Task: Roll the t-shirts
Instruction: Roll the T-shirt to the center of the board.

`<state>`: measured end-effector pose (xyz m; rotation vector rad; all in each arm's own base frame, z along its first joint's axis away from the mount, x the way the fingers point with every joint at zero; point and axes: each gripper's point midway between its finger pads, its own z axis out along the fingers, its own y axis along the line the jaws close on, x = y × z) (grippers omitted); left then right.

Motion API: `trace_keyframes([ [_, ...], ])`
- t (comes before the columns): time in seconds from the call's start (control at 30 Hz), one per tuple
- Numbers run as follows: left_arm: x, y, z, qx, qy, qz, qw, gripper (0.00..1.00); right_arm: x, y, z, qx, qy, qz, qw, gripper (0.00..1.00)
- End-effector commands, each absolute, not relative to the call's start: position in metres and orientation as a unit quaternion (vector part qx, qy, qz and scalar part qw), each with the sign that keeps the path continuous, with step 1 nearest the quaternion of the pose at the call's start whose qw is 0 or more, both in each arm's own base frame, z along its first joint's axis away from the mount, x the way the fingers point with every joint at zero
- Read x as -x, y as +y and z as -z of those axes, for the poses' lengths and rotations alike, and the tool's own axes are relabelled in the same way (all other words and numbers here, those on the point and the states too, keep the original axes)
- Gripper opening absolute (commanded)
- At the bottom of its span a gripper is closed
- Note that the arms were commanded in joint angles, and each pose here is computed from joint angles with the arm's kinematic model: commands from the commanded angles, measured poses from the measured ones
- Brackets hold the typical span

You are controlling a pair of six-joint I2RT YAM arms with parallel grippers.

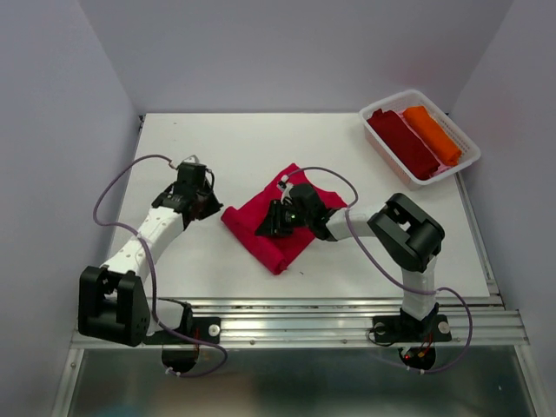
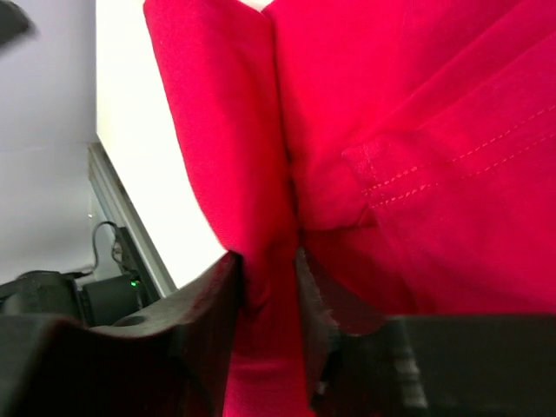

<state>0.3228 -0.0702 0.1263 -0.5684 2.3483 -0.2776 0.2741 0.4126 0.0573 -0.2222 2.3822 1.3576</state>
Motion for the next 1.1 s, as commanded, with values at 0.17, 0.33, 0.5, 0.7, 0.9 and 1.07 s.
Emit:
trace_keyframes([
  [0.17, -0.311, -0.119, -0.091, 0.147, 0.932, 0.162, 0.289, 0.00, -0.294, 0.409, -0.078, 0.093, 0.843, -0.472, 0.241, 0.42],
  [0.33, -0.316, -0.127, -0.085, 0.145, 0.931, 0.170, 0.288, 0.00, -0.297, 0.406, -0.090, 0.094, 0.841, -0.466, 0.258, 0.46],
  [0.5, -0.331, -0.139, -0.080, 0.139, 0.930, 0.182, 0.288, 0.00, -0.300, 0.397, -0.108, 0.104, 0.842, -0.447, 0.285, 0.68],
  [0.7, -0.342, -0.149, -0.073, 0.138, 0.930, 0.191, 0.281, 0.00, -0.299, 0.373, -0.136, 0.117, 0.846, -0.400, 0.332, 0.75],
  [0.9, -0.350, -0.156, -0.072, 0.134, 0.930, 0.197, 0.280, 0.00, -0.262, 0.361, -0.135, 0.179, 0.855, -0.342, 0.346, 0.33],
  [1.07, -0.352, -0.159, -0.070, 0.131, 0.931, 0.197, 0.278, 0.00, -0.245, 0.357, -0.107, 0.196, 0.874, -0.313, 0.317, 0.10],
])
